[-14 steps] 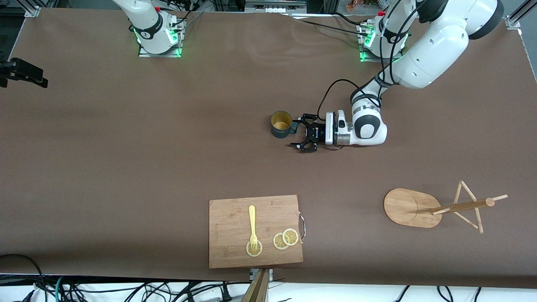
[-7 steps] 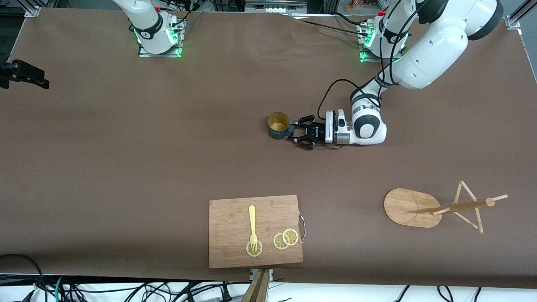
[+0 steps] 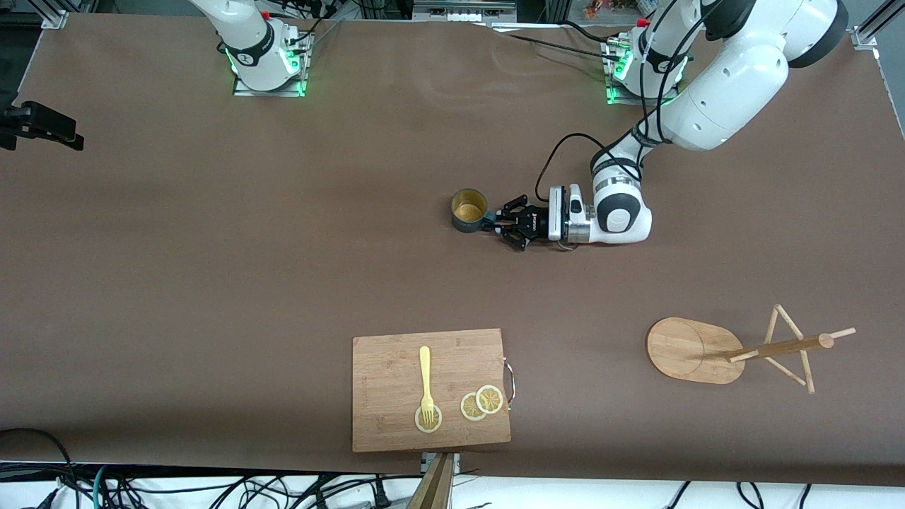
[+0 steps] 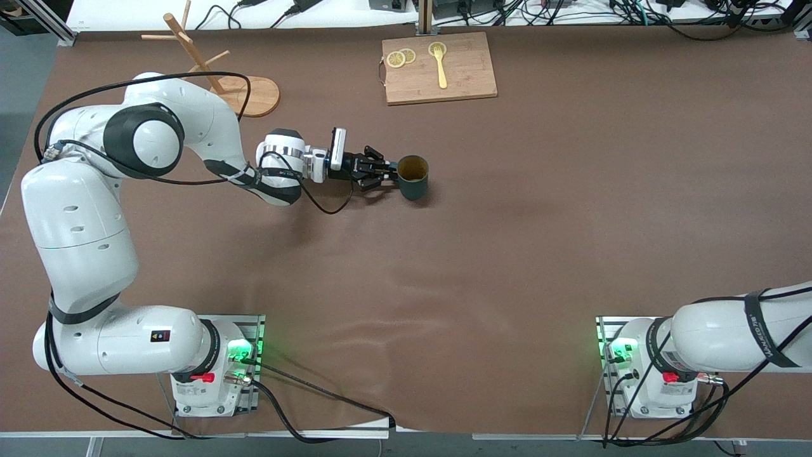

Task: Pass cup and hang on rack
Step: 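Move the left gripper to the mug handle and grasp it, then lift the mug by the handle with the left gripper toward the rack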

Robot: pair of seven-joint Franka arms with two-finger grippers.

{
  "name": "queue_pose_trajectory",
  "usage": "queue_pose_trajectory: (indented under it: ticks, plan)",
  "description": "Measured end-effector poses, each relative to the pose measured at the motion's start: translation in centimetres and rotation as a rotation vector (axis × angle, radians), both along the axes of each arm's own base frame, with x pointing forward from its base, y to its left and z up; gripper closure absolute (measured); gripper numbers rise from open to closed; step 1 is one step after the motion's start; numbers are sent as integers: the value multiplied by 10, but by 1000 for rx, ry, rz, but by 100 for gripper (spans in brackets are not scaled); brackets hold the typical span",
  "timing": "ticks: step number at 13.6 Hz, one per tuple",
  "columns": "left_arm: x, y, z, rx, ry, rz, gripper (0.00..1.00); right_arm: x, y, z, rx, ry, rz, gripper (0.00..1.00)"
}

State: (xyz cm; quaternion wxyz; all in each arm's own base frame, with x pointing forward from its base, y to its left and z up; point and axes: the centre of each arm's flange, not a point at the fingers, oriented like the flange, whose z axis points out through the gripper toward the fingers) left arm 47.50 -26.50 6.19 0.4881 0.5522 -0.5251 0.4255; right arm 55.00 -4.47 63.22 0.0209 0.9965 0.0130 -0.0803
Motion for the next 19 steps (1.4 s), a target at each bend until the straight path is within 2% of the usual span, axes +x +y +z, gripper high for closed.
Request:
queue_pose_trajectory:
  ticks: [3,5,8,11,13,15,17,19]
  plan:
    - [9,22,5,-20,6,38,80,0,0,0,0,-1,0,0]
    - [22,59,24,-60,17,98,80,1,0,-1,0,-2,0,0]
    - [25,116,62,-97,12,149,80,1,0,-1,0,-3,-1,0]
    - [17,185,102,-154,83,174,80,2,0,-2,-2,-1,-9,0]
    - [8,240,122,-202,164,216,80,6,-1,-9,-2,10,-9,0]
    - [-3,299,134,-236,278,278,80,9,-1,-16,-2,21,-10,0]
    - [-19,363,142,-277,422,348,80,10,-1,-18,-2,24,-12,0]
    - [-37,404,153,-355,600,371,80,10,-2,-17,-2,24,-13,0]
